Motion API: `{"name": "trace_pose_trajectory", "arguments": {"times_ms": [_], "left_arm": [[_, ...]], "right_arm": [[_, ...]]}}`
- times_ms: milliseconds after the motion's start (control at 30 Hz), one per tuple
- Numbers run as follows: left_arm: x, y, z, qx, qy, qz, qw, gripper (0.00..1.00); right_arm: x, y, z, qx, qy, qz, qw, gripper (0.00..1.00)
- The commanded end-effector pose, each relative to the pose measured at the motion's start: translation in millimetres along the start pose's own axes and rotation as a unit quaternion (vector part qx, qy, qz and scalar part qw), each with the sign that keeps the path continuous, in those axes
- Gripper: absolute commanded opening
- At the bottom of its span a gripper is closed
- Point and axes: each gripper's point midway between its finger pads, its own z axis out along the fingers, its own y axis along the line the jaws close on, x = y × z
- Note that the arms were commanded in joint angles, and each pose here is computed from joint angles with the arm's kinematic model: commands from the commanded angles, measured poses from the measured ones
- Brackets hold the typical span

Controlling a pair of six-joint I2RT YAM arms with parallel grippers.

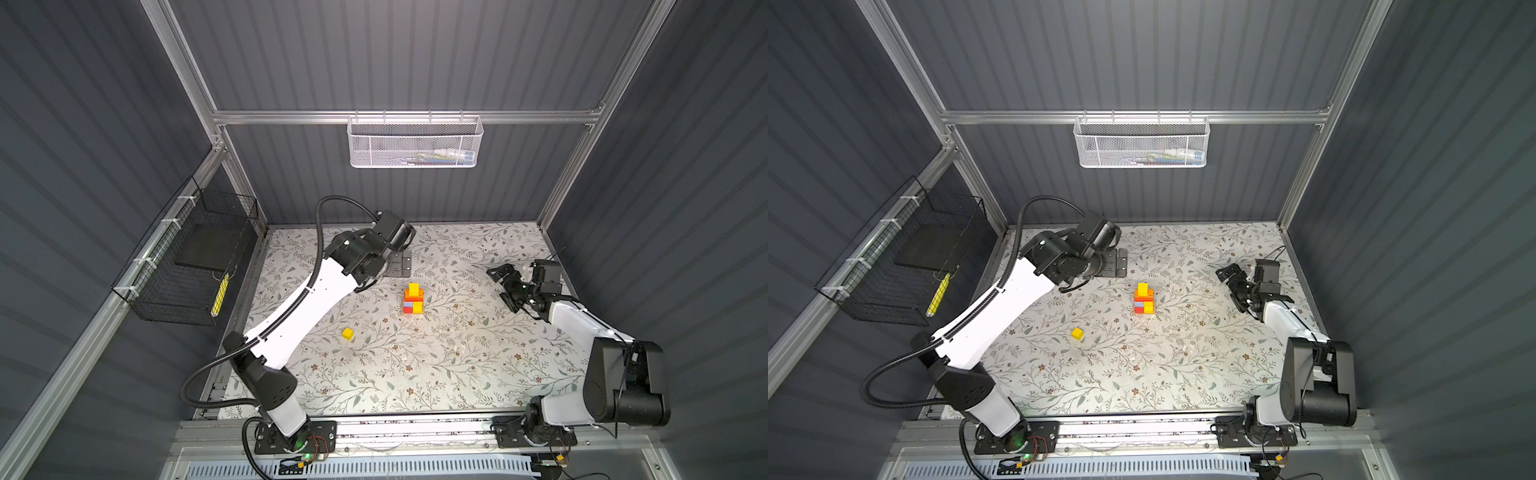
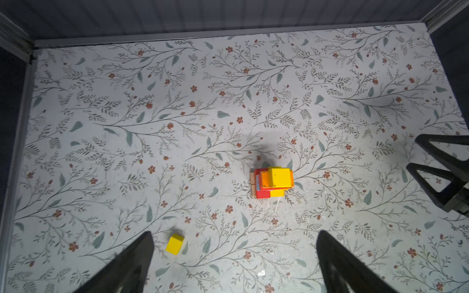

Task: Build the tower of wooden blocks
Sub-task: 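Move the left gripper over the small yellow cube nearer the robot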

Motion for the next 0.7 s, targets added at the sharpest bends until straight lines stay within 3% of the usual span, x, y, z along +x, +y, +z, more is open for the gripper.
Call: {"name": "trace_pose_trajectory", "arguments": {"times_ms": [0, 267, 400, 567, 667], "left_arm": [[27.3, 31.4, 8.8, -0.062, 0.027, 0.018, 0.998, 1.0], [111.3, 70.1, 40.9, -0.114, 0.134, 0.0, 0.984, 0.91], [154.5, 89.8, 63.1, -0.13, 0.194, -0.041, 0.972, 0.91], [186.3, 101.7, 87.7, -0.128, 0.238, -0.092, 0.958, 0.91], [197.1, 105.8, 101.6, -0.13, 0.249, -0.099, 0.955, 0.83]], "right_arm": [[-6.7, 9.1, -3.3, -0.008, -0.013, -0.017, 1.0, 0.99], [-7.6, 8.9, -5.6, -0.007, -0.019, -0.018, 1.0, 0.99], [-7.1, 8.7, -5.5, -0.007, -0.018, -0.017, 1.0, 0.99], [-6.9, 7.3, -4.7, -0.005, -0.018, -0.016, 1.0, 0.99], [-7.0, 7.1, -4.3, -0.004, -0.017, -0.016, 1.0, 0.99]]}}
